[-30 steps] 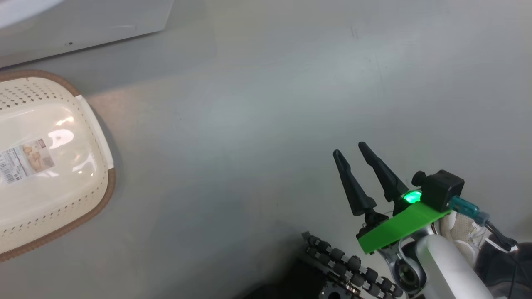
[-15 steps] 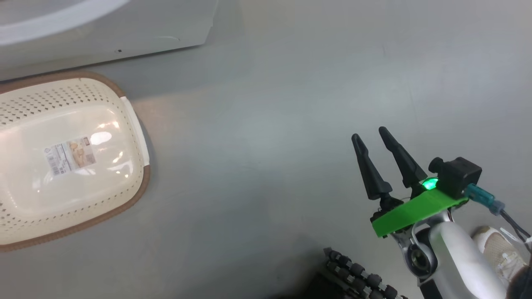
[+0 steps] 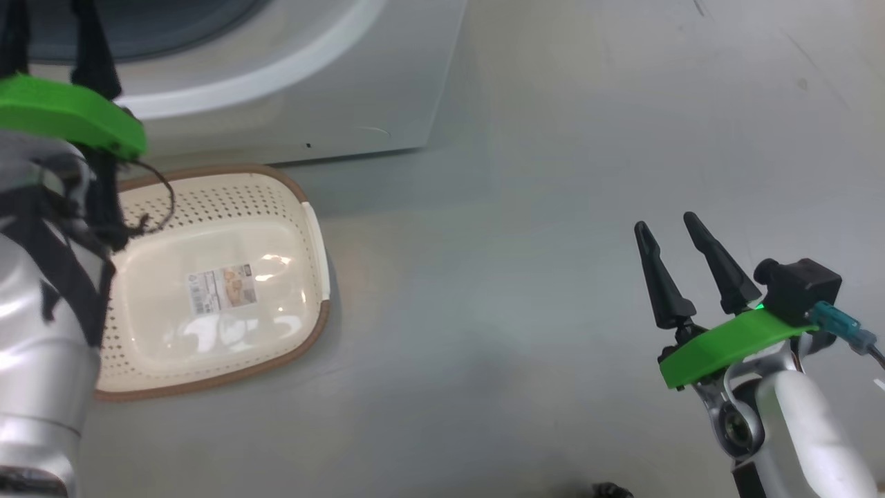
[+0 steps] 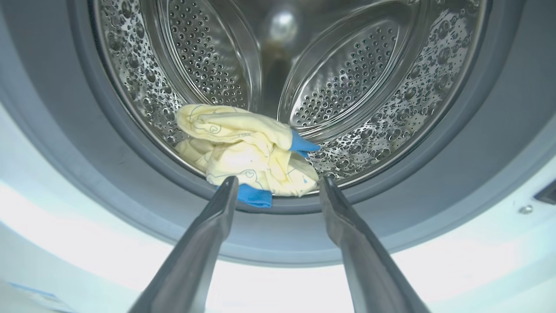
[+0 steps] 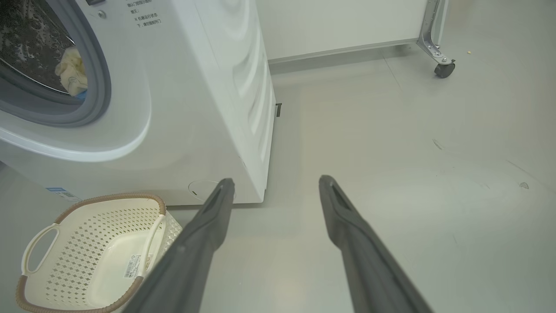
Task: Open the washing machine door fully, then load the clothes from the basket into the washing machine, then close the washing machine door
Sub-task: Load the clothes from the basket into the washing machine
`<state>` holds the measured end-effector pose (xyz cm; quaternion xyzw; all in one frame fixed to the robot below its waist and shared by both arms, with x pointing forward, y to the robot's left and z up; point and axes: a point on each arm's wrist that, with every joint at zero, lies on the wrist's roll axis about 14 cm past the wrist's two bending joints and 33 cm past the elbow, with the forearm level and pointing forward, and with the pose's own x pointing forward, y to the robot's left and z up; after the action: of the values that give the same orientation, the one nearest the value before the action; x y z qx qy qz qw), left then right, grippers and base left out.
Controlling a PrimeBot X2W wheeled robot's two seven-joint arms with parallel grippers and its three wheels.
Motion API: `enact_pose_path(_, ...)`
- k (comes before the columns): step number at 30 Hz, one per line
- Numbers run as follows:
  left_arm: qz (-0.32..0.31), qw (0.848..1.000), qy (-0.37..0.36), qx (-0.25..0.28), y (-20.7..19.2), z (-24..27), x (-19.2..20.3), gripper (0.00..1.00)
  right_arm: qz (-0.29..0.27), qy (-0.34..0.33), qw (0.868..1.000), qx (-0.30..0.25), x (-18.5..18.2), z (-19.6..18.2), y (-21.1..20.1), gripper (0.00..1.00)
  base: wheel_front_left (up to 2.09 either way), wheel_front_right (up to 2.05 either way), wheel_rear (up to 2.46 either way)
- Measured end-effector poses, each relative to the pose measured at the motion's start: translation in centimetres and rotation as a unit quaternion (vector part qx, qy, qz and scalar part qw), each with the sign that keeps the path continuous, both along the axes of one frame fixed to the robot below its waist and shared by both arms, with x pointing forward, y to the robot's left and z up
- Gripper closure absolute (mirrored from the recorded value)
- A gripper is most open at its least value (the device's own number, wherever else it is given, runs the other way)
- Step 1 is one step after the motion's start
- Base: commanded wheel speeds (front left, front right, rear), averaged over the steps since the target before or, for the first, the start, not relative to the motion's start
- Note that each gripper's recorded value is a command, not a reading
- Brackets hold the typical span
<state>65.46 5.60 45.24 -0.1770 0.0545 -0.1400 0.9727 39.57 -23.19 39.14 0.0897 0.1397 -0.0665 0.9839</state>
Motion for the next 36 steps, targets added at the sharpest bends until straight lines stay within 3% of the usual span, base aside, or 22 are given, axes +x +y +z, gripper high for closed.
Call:
enact_pose_path(16,0.053,0.995,-0.016,0.079,6.9,1.6,-15.4,0.00,0.068,-0.029,0.997,-0.011,0.0,5.0,3.8,0.00,0.00,0.00,0.00)
enact_pose_path(36,0.112,0.990,-0.023,0.088,11.1,2.4,-27.5,0.00,0.111,-0.060,0.992,-0.016,-2.6,8.8,6.4,0.00,0.00,0.00,0.00)
